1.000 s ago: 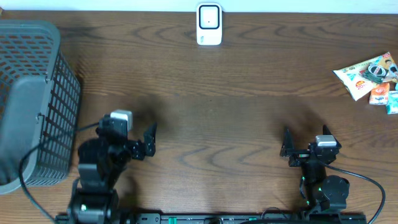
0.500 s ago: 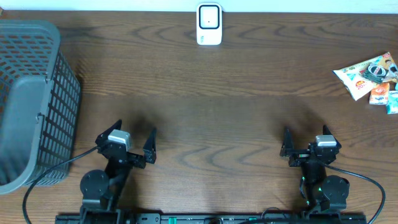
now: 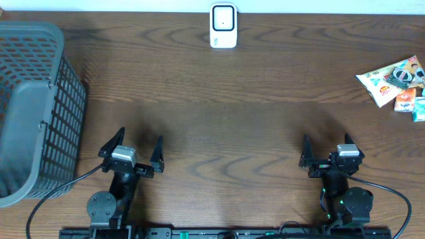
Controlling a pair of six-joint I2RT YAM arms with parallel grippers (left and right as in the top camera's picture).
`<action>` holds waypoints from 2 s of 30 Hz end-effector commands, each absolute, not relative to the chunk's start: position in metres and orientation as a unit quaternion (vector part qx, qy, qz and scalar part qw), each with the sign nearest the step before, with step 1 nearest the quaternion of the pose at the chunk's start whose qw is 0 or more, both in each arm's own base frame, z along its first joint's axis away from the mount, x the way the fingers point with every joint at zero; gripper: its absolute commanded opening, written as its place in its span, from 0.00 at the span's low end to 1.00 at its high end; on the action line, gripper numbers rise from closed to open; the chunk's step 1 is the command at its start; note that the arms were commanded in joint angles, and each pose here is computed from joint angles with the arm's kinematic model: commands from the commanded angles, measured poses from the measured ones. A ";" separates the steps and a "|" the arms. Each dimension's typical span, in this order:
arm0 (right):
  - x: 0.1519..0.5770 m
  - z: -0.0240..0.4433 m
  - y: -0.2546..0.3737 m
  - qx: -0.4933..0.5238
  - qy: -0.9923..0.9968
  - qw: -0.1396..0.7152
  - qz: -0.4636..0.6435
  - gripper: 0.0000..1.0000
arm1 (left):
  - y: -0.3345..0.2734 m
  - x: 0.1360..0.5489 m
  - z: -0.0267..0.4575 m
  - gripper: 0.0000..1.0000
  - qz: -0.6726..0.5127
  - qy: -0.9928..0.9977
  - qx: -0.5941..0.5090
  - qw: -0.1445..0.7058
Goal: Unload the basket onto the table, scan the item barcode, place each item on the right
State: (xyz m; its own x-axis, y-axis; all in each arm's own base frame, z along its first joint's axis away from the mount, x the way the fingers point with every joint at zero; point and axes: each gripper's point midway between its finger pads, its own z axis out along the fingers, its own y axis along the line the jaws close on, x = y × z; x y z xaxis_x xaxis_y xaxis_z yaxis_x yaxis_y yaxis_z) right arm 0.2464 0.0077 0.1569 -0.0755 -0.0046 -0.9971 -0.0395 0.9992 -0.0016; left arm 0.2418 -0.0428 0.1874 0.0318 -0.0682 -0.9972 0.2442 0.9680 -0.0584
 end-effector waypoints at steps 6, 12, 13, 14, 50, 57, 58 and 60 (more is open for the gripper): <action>0.246 0.157 0.010 -0.012 0.733 0.680 0.022 0.99 | -0.028 0.243 0.148 0.98 -0.084 0.744 0.034 0.663; 0.246 0.156 0.010 -0.012 0.733 0.680 0.022 0.99 | -0.024 0.243 0.141 0.98 -0.078 0.753 0.021 0.653; 0.246 0.157 0.010 -0.012 0.733 0.680 0.022 0.99 | -0.023 0.243 0.141 0.98 -0.081 0.754 0.013 0.652; 0.246 0.157 0.010 -0.012 0.733 0.680 0.022 0.99 | -0.020 0.243 0.141 0.98 -0.082 0.754 -0.002 0.652; 0.246 0.157 0.010 -0.012 0.733 0.680 0.022 0.99 | -0.010 0.244 0.138 0.98 -0.060 0.757 -0.021 0.650; 0.246 0.157 0.010 -0.012 0.733 0.680 0.022 0.99 | -0.010 0.244 0.138 0.98 -0.055 0.757 -0.015 0.650; 0.246 0.156 0.010 -0.012 0.733 0.680 0.022 0.99 | -0.010 0.244 0.138 0.98 -0.051 0.758 -0.012 0.651; 0.246 0.157 0.010 -0.012 0.733 0.680 0.022 0.99 | -0.010 0.244 0.138 0.97 -0.048 0.758 -0.008 0.651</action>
